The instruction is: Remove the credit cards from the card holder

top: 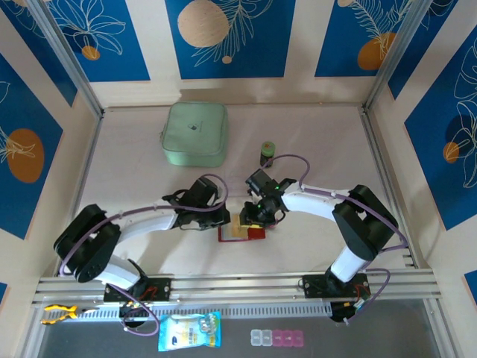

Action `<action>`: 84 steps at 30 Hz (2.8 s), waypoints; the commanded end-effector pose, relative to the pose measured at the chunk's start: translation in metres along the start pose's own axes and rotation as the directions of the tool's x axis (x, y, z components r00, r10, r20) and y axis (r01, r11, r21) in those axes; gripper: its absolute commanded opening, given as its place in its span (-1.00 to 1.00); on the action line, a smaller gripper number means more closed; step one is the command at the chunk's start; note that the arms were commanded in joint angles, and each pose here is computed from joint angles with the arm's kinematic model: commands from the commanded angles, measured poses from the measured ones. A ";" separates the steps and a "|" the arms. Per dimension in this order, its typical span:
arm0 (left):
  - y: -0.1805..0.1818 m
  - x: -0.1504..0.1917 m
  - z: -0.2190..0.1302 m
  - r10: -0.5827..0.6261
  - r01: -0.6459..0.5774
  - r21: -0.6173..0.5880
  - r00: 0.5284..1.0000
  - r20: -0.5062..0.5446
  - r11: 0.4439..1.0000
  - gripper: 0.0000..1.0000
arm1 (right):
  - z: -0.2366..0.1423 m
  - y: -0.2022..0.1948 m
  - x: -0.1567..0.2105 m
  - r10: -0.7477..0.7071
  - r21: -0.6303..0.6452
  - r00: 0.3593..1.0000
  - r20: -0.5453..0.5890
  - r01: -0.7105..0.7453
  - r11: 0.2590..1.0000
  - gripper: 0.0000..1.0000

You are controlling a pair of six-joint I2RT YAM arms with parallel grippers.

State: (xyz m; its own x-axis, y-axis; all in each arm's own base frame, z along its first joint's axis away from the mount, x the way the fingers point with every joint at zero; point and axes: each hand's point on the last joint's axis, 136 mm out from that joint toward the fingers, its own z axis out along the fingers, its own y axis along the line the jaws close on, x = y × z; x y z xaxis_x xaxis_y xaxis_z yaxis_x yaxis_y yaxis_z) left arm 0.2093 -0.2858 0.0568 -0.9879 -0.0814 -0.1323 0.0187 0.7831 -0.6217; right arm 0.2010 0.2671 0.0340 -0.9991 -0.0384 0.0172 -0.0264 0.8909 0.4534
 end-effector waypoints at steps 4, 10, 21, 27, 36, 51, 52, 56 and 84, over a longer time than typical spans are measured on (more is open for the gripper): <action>0.001 0.007 0.011 0.009 -0.009 -0.002 1.000 -0.029 1.000 -0.95 | -0.004 0.000 0.002 0.035 -0.058 0.999 -0.003 -0.035 0.998 -0.30; 0.031 0.018 0.017 -0.012 0.009 -0.070 0.999 -0.038 0.997 -0.97 | -0.007 -0.009 0.002 0.059 -0.062 0.998 0.005 -0.059 0.996 -0.31; 0.047 0.028 0.022 -0.041 0.037 -0.089 0.998 -0.042 0.995 -0.97 | -0.006 0.004 -0.001 0.030 -0.207 0.999 0.009 -0.028 0.978 -0.31; 0.045 0.026 0.021 -0.032 0.027 -0.097 0.998 -0.046 0.995 -0.96 | 0.001 0.002 -0.003 0.053 -0.279 0.998 -0.016 -0.055 0.959 -0.39; 0.046 0.025 0.019 -0.041 0.038 -0.097 0.999 -0.035 0.995 -0.97 | 0.007 0.004 -0.001 0.047 -0.298 0.997 -0.058 -0.062 0.953 -0.42; 0.044 0.026 0.017 -0.040 0.036 -0.094 0.998 -0.040 0.995 -0.96 | -0.003 0.014 -0.001 0.036 -0.348 0.999 -0.031 -0.044 0.937 -0.63; 0.044 0.025 0.017 -0.041 0.037 -0.096 0.999 -0.036 0.995 -0.97 | -0.003 0.015 -0.001 0.032 -0.351 0.999 -0.029 -0.040 0.935 -0.65; 0.044 0.026 0.018 -0.042 0.038 -0.095 0.998 -0.043 0.995 -0.96 | -0.002 0.014 -0.001 0.028 -0.345 0.999 -0.032 -0.037 0.938 -0.59; 0.049 0.027 0.017 -0.038 0.032 -0.123 0.998 -0.043 0.992 -0.96 | -0.010 -0.008 0.001 0.028 -0.252 0.999 -0.018 -0.031 0.967 -0.84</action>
State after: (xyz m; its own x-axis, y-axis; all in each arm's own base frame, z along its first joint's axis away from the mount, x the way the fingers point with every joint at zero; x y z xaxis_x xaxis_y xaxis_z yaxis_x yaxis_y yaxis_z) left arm 0.1990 -0.2790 0.0292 -0.9892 -0.0910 -0.1151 -0.0004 0.7862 -0.6180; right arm 0.2087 0.2723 0.0417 -0.9995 -0.0157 0.0287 0.0094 0.7015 0.7126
